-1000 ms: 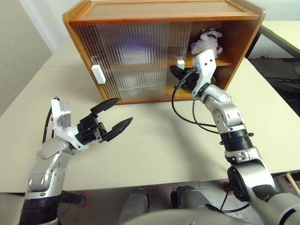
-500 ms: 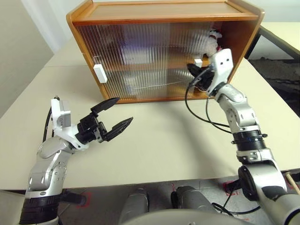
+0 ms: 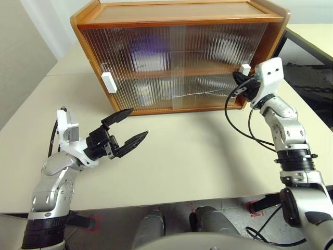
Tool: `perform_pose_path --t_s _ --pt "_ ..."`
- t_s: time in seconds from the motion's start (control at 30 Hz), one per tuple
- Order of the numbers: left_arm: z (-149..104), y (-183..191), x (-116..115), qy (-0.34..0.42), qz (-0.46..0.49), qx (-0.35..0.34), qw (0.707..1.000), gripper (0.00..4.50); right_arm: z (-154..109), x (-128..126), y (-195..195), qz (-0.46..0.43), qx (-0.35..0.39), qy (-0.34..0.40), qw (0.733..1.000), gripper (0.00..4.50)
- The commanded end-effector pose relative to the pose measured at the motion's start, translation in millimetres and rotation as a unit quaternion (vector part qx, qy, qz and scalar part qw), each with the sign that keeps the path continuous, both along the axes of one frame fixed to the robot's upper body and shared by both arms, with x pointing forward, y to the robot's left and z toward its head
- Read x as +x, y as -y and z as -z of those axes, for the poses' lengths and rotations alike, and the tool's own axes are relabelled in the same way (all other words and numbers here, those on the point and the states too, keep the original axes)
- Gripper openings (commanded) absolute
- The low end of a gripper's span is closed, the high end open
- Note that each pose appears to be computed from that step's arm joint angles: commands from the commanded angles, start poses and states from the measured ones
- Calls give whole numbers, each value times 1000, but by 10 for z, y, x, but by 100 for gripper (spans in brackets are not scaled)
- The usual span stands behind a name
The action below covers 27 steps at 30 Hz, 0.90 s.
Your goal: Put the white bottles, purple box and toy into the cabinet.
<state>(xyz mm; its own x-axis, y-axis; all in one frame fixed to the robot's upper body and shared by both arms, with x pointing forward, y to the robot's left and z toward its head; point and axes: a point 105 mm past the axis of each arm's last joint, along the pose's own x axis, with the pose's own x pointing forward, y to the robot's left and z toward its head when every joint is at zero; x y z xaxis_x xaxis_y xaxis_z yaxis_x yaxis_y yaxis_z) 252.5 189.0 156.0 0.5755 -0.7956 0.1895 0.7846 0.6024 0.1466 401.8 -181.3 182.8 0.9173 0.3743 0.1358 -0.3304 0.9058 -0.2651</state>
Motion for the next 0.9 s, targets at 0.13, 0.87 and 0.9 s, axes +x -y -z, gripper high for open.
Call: perform_pose_path --t_s 0.13,0.87,0.9 --pt "51 -1 -4 -10 -2 7 1000 450 -7 58 309 48 -14 1 999 3" --pt "29 -70 1 -4 -10 11 1000 450 -381 -376 -178 -288 90 26 953 3" --pt "29 -74 1 -4 -11 11 1000 450 -342 -425 -196 -315 94 5 944 3"
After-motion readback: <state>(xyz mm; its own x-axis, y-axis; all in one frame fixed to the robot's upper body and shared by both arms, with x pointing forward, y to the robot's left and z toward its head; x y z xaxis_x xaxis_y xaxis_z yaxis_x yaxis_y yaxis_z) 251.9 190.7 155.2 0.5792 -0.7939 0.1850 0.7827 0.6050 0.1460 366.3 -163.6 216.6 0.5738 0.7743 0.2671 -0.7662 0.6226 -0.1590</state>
